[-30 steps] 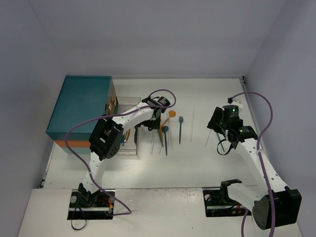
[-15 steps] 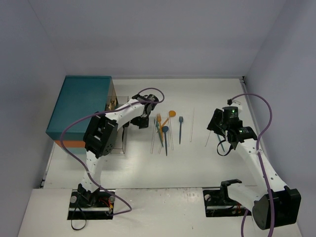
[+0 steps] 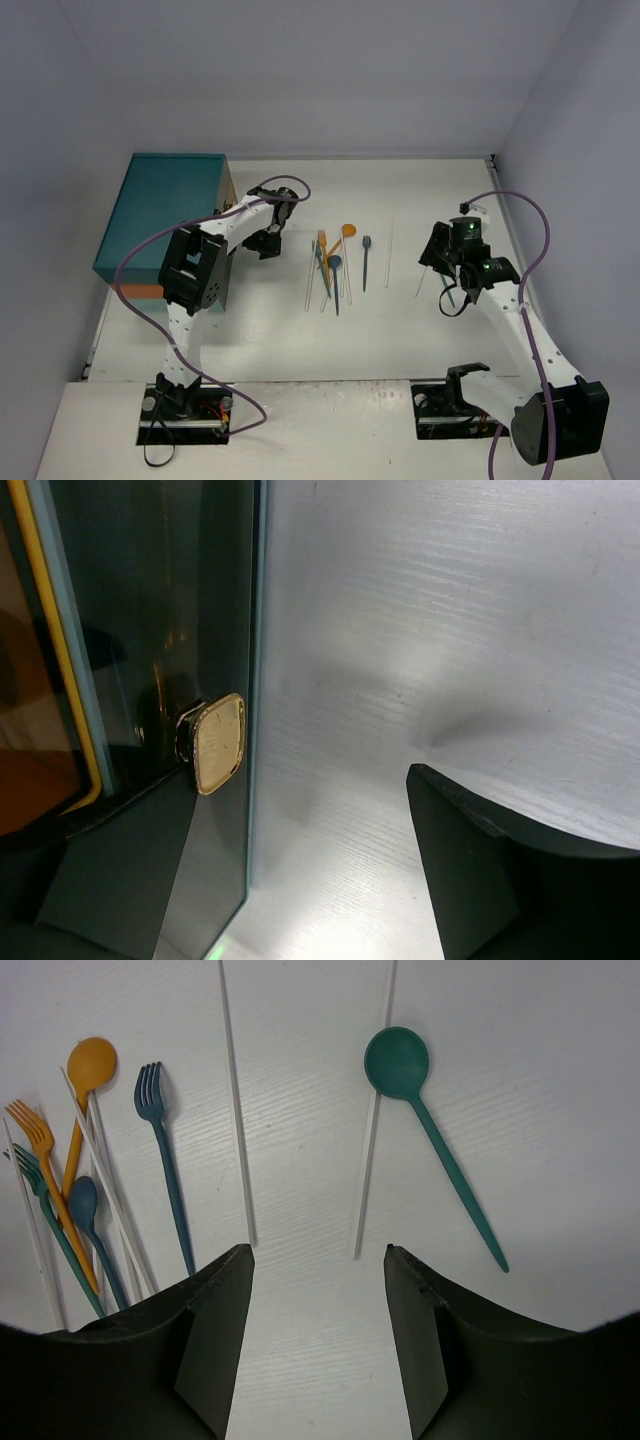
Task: Sort the eating utensils into containers
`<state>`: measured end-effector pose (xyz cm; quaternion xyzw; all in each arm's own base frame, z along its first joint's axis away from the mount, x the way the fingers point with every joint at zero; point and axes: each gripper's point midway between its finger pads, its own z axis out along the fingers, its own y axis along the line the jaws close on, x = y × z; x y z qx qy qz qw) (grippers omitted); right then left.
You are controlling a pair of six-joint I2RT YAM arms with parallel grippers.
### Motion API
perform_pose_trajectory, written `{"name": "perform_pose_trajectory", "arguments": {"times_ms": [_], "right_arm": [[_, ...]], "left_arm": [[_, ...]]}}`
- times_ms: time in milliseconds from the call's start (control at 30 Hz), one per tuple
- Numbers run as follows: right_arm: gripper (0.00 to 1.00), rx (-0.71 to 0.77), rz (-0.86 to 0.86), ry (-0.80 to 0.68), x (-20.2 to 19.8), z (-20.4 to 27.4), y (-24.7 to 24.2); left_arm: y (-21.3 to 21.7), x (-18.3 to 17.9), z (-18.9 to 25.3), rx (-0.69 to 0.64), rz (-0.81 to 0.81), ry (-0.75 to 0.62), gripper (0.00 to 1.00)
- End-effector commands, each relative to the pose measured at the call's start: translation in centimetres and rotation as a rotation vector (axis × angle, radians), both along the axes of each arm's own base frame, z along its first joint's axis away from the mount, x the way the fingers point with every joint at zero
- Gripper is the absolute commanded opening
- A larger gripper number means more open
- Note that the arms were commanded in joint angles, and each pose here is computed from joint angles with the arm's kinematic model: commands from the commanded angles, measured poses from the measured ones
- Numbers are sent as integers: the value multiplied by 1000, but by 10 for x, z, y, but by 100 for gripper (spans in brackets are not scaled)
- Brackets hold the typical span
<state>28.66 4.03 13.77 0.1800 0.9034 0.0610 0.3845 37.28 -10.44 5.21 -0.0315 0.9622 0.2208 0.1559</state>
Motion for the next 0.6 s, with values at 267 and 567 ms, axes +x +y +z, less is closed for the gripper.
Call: {"name": "perform_pose_trajectory", "arguments": {"times_ms": [267, 567], "right_arm": [[52, 12, -1, -38, 5, 9, 1], [52, 17, 6, -51, 6, 13, 2]], "left_arm": [[0, 6, 55, 3, -59, -103, 89], [-65, -22, 128, -86, -204, -198, 85]]}}
